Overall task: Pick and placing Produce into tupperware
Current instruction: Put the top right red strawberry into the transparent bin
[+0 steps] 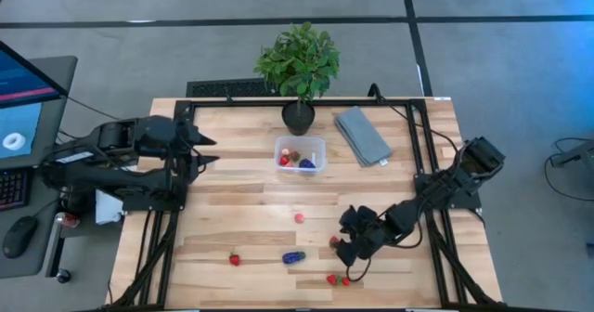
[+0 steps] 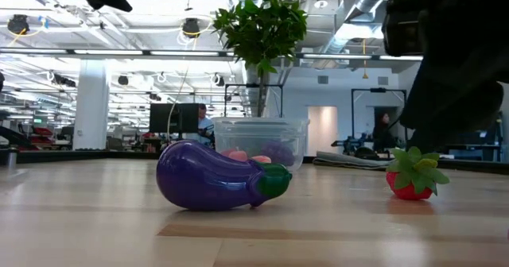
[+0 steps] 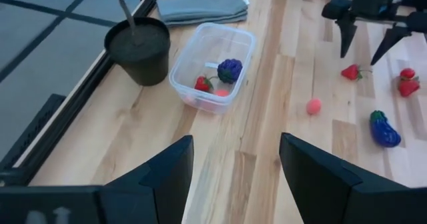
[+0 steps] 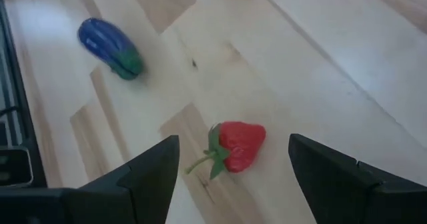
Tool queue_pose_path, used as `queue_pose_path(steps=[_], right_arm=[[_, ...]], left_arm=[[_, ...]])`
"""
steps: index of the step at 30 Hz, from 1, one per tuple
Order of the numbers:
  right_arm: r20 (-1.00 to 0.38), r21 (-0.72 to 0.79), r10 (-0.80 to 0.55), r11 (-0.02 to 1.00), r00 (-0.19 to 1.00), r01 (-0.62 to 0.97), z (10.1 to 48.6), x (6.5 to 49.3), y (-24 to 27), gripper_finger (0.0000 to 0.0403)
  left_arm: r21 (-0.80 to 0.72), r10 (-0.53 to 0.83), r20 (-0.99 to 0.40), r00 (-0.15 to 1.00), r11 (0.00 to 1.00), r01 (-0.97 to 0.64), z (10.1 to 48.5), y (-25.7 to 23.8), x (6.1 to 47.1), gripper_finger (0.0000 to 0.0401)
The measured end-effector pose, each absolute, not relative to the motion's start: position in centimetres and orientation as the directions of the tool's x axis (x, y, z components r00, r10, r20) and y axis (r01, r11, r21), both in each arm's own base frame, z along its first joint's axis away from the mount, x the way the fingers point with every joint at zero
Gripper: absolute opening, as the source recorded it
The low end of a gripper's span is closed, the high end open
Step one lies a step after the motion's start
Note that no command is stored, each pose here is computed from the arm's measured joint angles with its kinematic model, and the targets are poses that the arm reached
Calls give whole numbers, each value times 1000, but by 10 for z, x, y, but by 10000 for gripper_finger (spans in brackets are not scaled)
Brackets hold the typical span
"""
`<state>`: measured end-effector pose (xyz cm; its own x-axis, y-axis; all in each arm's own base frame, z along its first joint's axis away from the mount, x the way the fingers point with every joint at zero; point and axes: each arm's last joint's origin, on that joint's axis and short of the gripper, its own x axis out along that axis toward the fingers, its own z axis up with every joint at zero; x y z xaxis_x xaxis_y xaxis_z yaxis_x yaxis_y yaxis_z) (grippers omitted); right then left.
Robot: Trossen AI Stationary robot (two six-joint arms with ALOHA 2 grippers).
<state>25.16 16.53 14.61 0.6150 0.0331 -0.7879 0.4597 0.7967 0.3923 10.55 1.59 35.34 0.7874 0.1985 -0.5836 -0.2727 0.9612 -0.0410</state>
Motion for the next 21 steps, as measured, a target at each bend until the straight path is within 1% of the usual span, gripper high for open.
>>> queue_pose_path(steps=[6, 13, 21], right_arm=[[-795, 396, 27, 780, 606, 485, 149, 256, 162, 307], [-830, 344, 2, 790, 558, 508, 155, 257, 160, 306], [-829, 377, 4, 742, 559, 554, 156, 258, 160, 306]], left_arm=[[-44, 217, -562, 798, 956, -291, 355, 14, 92, 213], [-50, 228, -549, 804, 951, -304, 356, 13, 82, 213], [-56, 228, -550, 803, 950, -308, 356, 13, 78, 213]])
